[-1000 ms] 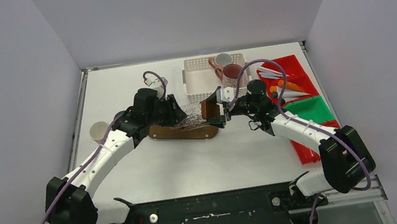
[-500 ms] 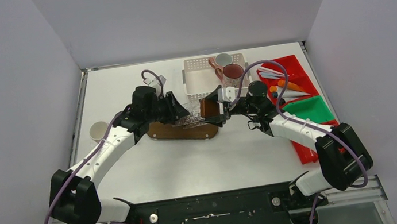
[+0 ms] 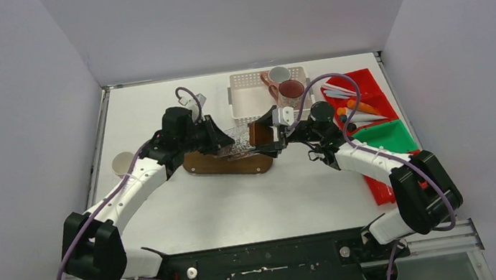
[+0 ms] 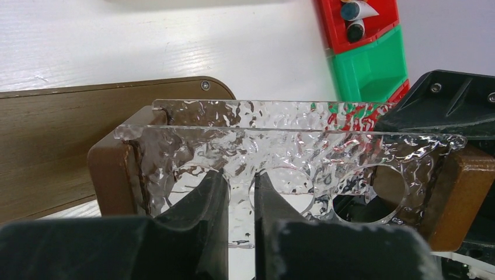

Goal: Prepare toiletry sets of a toothbrush and toothpaste on the tray
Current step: Pick up the toothpaste holder from the storage box.

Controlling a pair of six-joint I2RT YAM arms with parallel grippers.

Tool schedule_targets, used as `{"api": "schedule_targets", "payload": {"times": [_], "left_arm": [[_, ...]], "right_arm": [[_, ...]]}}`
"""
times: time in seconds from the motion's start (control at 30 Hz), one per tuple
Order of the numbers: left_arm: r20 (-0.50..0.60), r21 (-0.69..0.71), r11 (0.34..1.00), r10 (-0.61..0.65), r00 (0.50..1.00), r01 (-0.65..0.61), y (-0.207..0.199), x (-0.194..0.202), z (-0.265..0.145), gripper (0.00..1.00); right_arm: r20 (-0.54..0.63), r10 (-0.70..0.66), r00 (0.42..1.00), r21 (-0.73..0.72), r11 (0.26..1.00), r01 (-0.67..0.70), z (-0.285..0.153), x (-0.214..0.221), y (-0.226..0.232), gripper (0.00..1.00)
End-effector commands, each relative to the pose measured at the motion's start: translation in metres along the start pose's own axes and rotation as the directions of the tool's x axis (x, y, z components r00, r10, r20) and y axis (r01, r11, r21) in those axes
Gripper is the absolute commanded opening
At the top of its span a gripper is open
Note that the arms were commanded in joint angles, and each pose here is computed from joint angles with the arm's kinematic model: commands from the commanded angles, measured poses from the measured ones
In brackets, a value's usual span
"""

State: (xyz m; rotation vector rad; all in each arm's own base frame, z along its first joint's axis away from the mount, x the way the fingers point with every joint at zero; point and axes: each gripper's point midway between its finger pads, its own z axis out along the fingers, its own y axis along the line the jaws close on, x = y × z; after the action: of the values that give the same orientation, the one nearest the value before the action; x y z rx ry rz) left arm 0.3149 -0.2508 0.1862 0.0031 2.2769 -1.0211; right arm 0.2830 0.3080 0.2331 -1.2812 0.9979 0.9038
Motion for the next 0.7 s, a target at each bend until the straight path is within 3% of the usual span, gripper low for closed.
{"api": "schedule_targets", "payload": {"times": [0.0, 0.13, 0.37, 0.47, 0.67], "left_arm": [[0.096, 0.011, 0.999, 0.032, 0.995, -0.033, -0.011, -0.034, -0.007, 0.00], [0.151, 0.011, 0.999, 0.044, 0.988, -0.046, -0.014, -0.054, -0.015, 0.00], [0.196, 0.063, 0.996, 0.045, 0.979, -0.059, -0.022, -0.069, -0.019, 0.00], [0.206, 0.099, 0.994, 0.027, 0.978, -0.048, -0.025, -0.071, -0.021, 0.00], [0.228, 0.157, 0.986, 0.010, 0.974, -0.047, -0.032, -0.077, -0.027, 0.00]], "right_arm": [[0.119, -0.169, 0.978, -0.038, 0.984, 0.174, 0.003, -0.038, 0.000, 0.00], [0.098, -0.154, 0.983, -0.017, 0.987, 0.157, 0.000, -0.033, -0.005, 0.03], [0.055, -0.163, 0.985, -0.008, 0.986, 0.164, -0.006, -0.024, -0.006, 0.31], [0.023, -0.178, 0.984, 0.006, 0.984, 0.178, -0.008, -0.018, -0.009, 0.51], [-0.009, -0.202, 0.979, 0.023, 0.979, 0.202, -0.013, -0.015, -0.010, 0.62]]}}
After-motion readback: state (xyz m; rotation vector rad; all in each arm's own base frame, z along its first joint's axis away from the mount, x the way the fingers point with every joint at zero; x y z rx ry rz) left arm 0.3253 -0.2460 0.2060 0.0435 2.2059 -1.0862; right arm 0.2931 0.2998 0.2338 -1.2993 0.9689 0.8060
